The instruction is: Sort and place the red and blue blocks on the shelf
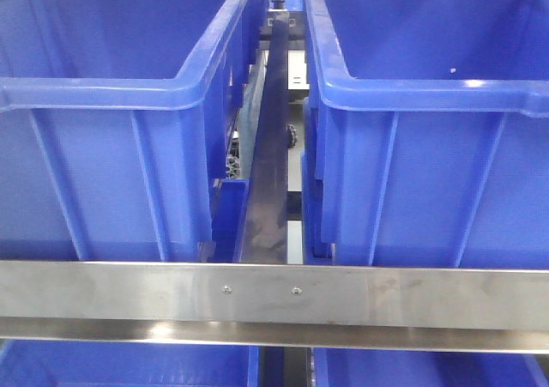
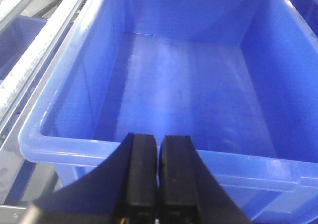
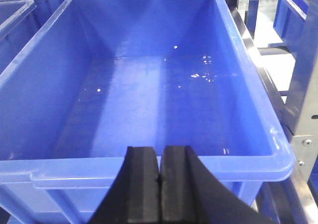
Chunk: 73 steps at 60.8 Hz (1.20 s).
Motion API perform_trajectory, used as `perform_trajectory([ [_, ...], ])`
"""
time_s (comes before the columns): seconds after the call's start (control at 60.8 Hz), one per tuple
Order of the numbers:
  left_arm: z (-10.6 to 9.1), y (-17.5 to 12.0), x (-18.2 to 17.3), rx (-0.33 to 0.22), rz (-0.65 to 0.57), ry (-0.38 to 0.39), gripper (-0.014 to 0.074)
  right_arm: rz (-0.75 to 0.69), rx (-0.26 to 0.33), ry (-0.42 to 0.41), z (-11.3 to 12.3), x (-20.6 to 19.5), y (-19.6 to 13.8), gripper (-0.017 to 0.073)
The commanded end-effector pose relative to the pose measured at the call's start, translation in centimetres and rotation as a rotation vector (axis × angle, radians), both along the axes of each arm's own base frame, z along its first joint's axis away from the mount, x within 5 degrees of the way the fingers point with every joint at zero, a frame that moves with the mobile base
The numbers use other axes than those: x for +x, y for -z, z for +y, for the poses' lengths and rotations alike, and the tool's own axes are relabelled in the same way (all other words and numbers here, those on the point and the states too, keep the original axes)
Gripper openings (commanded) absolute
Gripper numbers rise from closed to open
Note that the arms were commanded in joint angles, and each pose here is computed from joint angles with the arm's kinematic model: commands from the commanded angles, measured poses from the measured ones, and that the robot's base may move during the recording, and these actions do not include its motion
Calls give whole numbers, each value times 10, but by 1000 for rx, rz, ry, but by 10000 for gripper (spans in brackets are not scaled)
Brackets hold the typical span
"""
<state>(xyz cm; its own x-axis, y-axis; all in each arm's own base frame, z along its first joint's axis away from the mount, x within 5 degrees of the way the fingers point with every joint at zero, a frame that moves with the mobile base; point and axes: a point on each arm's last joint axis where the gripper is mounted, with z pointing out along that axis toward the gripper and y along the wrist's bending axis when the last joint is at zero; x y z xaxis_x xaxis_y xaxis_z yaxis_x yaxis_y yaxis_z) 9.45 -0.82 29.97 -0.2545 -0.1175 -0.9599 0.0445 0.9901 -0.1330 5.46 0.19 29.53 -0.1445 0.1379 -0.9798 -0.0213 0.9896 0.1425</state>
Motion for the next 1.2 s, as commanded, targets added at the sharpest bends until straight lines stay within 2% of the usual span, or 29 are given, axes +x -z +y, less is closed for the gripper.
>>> perform_trajectory([
  [0.0,-2,-16,1,-15,-99,24,123,-100,-8,5,0,0,-16,48],
  [0.444,-2,-16,1,-15,-99,24,123,-152,-21,10,-1,-11,-14,48],
  [0.84,-2,-15,1,-14,-96,24,123,-168,-25,5,-1,-9,58,48],
  [1.185,-2,-15,1,-14,-96,24,123,-190,-25,-1,0,-3,77,48],
])
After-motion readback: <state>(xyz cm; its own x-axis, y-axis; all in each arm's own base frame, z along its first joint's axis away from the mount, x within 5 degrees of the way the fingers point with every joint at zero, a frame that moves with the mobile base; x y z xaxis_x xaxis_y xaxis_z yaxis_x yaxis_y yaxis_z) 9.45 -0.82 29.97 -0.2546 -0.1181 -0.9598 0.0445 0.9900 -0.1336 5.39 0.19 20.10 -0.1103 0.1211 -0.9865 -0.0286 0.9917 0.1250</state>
